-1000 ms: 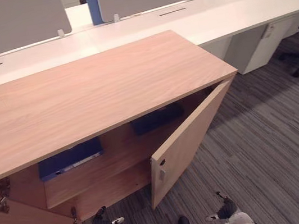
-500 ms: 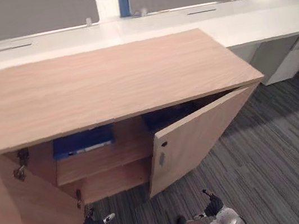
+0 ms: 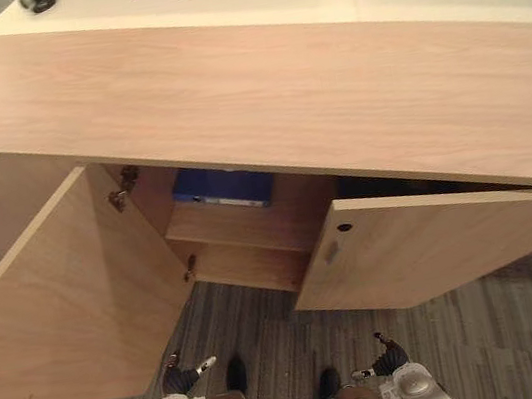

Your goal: Walk over to the cabinet, pick up the folder, carry it to the office cabinet, place the folder inside the office cabinet, then close the office cabinet door

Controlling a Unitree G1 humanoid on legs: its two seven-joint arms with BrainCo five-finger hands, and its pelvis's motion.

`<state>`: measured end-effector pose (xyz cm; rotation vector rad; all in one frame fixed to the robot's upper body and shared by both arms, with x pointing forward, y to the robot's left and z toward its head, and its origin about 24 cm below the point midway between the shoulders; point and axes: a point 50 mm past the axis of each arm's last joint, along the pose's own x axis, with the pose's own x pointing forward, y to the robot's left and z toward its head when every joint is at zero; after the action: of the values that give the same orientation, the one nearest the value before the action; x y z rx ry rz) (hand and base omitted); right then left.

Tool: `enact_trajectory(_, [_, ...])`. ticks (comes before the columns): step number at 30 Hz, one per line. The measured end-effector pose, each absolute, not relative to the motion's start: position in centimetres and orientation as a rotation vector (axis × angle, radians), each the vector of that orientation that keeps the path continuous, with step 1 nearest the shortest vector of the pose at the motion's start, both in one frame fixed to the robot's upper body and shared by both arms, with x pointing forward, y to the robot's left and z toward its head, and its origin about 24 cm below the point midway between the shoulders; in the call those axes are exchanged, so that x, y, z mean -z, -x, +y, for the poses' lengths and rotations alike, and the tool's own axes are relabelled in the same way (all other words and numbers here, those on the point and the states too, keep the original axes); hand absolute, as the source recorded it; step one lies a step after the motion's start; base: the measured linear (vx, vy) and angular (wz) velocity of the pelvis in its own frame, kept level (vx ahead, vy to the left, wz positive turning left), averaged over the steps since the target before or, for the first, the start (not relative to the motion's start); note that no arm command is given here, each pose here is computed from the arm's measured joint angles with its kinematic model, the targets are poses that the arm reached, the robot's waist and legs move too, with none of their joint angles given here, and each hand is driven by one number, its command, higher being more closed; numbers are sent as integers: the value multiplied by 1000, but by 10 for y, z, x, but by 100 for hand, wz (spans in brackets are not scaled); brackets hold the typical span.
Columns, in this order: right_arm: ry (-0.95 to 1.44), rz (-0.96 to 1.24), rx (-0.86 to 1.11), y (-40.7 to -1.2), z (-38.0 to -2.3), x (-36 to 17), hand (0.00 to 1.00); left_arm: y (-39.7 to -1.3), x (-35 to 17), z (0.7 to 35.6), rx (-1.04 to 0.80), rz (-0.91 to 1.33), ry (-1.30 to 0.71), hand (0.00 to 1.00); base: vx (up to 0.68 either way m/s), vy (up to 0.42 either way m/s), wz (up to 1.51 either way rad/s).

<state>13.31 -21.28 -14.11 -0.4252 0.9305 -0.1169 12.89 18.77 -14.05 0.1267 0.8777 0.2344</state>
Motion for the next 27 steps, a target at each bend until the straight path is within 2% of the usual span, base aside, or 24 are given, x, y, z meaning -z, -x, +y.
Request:
enact_trajectory(7, [365,937,151,-133,-206,143,0,-127,138,196,-237,868,-150,0,25,9,60])
enact_trajectory(22, [357,963,147,-133,-203,146,0,-115,143,200,-219,908,-201,0,-39,11,12])
enact_trajectory(27, [355,967,146,-133,-203,146,0,-106,134,233,-451,873,-161,0,14,3,15])
